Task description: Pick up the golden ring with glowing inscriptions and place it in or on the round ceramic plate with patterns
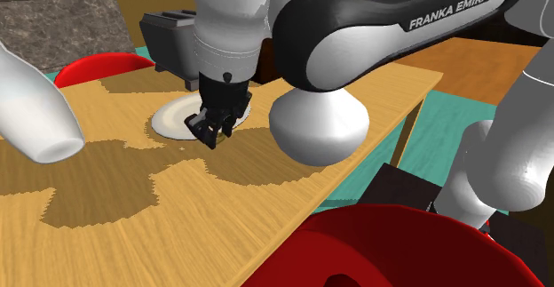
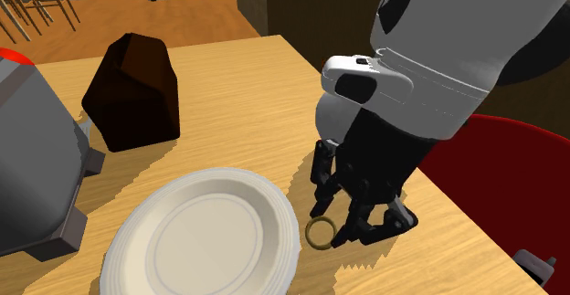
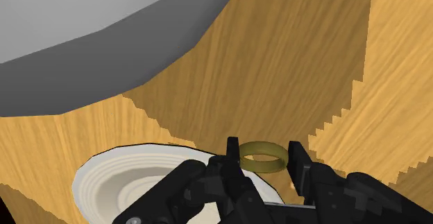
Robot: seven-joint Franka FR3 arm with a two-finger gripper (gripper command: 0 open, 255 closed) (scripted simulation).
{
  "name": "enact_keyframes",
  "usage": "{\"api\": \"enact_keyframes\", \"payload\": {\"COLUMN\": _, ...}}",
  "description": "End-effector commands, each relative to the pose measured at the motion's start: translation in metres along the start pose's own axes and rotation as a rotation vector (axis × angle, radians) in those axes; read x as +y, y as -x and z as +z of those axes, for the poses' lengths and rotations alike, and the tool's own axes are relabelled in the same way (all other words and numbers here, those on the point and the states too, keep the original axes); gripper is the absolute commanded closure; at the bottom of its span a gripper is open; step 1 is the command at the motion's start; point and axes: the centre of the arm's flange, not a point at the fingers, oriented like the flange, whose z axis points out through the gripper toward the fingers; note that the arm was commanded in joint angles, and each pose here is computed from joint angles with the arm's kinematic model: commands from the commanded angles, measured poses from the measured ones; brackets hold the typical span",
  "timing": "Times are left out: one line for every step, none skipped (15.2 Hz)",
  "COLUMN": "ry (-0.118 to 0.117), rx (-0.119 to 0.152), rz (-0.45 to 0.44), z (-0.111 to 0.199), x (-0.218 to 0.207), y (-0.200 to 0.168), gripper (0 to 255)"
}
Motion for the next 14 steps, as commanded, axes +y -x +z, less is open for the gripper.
{"api": "enact_keyframes", "payload": {"ry": 0.000, "rx": 0.000, "rz": 0.000, "z": -0.010, "x": 0.001, "y": -0.003, "gripper": 255}}
{"api": "enact_keyframes", "payload": {"ry": 0.000, "rx": 0.000, "rz": 0.000, "z": -0.015, "x": 0.001, "y": -0.005, "gripper": 255}}
{"api": "enact_keyframes", "payload": {"ry": 0.000, "rx": 0.000, "rz": 0.000, "z": -0.020, "x": 0.001, "y": -0.007, "gripper": 255}}
{"api": "enact_keyframes", "payload": {"ry": 0.000, "rx": 0.000, "rz": 0.000, "z": -0.025, "x": 0.001, "y": -0.009, "gripper": 255}}
{"api": "enact_keyframes", "payload": {"ry": 0.000, "rx": 0.000, "rz": 0.000, "z": -0.030, "x": 0.002, "y": -0.011, "gripper": 255}}
{"api": "enact_keyframes", "payload": {"ry": 0.000, "rx": 0.000, "rz": 0.000, "z": -0.034, "x": 0.002, "y": -0.013, "gripper": 255}}
{"api": "enact_keyframes", "payload": {"ry": 0.000, "rx": 0.000, "rz": 0.000, "z": -0.039, "x": 0.002, "y": -0.015, "gripper": 255}}
{"api": "enact_keyframes", "payload": {"ry": 0.000, "rx": 0.000, "rz": 0.000, "z": -0.044, "x": 0.002, "y": -0.017, "gripper": 255}}
{"api": "enact_keyframes", "payload": {"ry": 0.000, "rx": 0.000, "rz": 0.000, "z": -0.049, "x": 0.002, "y": -0.018, "gripper": 255}}
{"api": "enact_keyframes", "payload": {"ry": 0.000, "rx": 0.000, "rz": 0.000, "z": -0.054, "x": 0.003, "y": -0.020, "gripper": 255}}
{"api": "enact_keyframes", "payload": {"ry": 0.000, "rx": 0.000, "rz": 0.000, "z": -0.057, "x": 0.003, "y": -0.021, "gripper": 255}}
{"api": "enact_keyframes", "payload": {"ry": 0.000, "rx": 0.000, "rz": 0.000, "z": -0.053, "x": 0.009, "y": -0.032, "gripper": 255}}
{"api": "enact_keyframes", "payload": {"ry": 0.000, "rx": 0.000, "rz": 0.000, "z": -0.049, "x": 0.016, "y": -0.043, "gripper": 255}}
{"api": "enact_keyframes", "payload": {"ry": 0.000, "rx": 0.000, "rz": 0.000, "z": -0.045, "x": 0.023, "y": -0.054, "gripper": 255}}
